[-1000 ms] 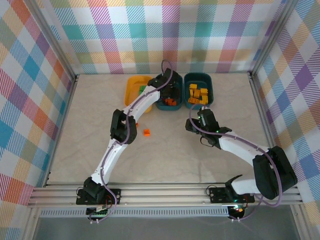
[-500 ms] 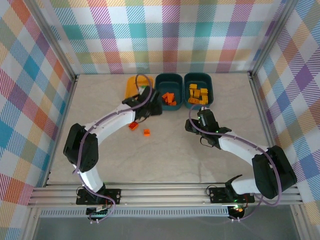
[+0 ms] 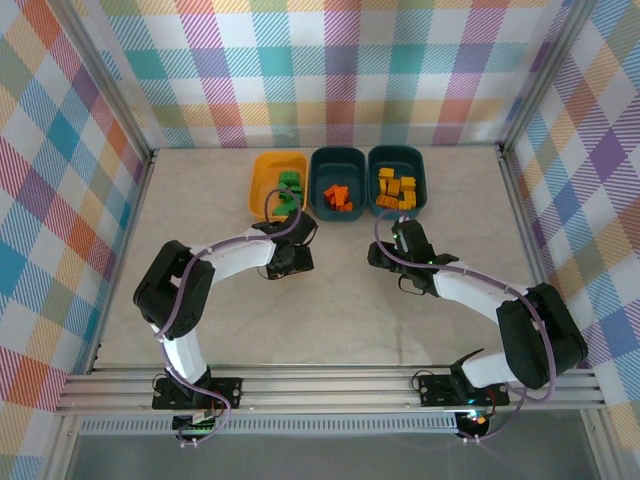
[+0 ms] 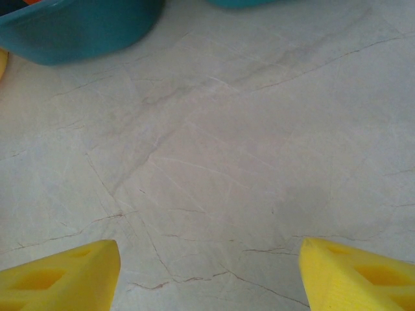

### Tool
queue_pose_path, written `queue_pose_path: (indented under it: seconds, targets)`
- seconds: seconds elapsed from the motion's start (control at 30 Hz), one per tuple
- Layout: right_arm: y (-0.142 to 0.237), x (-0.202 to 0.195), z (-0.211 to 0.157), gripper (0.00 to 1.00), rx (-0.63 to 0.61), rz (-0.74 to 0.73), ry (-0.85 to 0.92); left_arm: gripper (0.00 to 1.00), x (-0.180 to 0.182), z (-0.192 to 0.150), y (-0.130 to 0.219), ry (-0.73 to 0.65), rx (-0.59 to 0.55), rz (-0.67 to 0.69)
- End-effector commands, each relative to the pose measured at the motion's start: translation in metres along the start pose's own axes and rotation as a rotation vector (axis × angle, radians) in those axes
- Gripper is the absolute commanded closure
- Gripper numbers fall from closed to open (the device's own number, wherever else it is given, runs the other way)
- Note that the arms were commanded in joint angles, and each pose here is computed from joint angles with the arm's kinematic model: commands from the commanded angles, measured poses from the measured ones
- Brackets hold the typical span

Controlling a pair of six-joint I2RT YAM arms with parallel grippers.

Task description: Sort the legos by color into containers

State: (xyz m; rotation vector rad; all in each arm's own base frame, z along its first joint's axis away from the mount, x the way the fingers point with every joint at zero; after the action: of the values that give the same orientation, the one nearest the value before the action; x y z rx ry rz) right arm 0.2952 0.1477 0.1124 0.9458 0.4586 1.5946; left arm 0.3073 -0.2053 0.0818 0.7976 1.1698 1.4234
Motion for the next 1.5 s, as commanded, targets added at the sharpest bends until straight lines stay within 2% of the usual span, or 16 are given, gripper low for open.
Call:
queue_pose_path:
  seconds: [0.0, 0.13, 0.37, 0.57, 0.73, 0.87, 1.0, 1.23, 1.47]
  targets:
    - [0.002, 0.006, 0.004, 0.27, -0.015, 0.024, -0.005, 0.30, -0.009, 0.002, -0.002, -0.012, 0.002, -0.022]
    - [-0.001, 0.007, 0.004, 0.27, -0.006, 0.029, -0.008, 0.34, -0.011, 0.007, -0.008, -0.029, -0.001, 0.011]
    - [0.000, 0.006, 0.004, 0.28, -0.010, 0.027, -0.007, 0.56, -0.003, 0.004, -0.013, -0.041, -0.006, 0.068]
    - [-0.002, 0.007, 0.003, 0.28, -0.003, 0.029, -0.008, 0.61, -0.003, 0.006, 0.002, -0.066, -0.042, 0.073]
    - [-0.002, 0.006, 0.004, 0.28, -0.009, 0.025, -0.008, 0.62, -0.018, 0.016, 0.030, -0.089, -0.084, 0.004]
    - [-0.004, 0.007, 0.004, 0.28, -0.008, 0.025, -0.009, 0.62, -0.043, 0.042, 0.056, -0.125, -0.156, -0.081]
    - [-0.004, 0.006, 0.004, 0.29, -0.006, 0.021, -0.008, 0.62, -0.081, 0.081, 0.065, -0.161, -0.219, -0.150]
    - [0.003, 0.005, 0.006, 0.29, -0.027, 0.015, -0.003, 0.62, -0.132, 0.137, 0.046, -0.170, -0.219, -0.210]
    - [0.013, 0.004, 0.010, 0.28, -0.060, 0.020, 0.000, 0.60, -0.154, 0.165, 0.033, -0.167, -0.233, -0.230]
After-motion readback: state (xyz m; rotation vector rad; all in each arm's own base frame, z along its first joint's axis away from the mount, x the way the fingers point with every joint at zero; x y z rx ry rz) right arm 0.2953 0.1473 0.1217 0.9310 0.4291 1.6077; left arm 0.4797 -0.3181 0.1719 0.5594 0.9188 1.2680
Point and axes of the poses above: each hand's point on the last joint's axis, 136 mm out from that joint toward the fingers, its own y axis back along the fingers, its own x axis along the line the jaws close on, z = x × y, the point moved 5 cm from there along y, back along the fingers
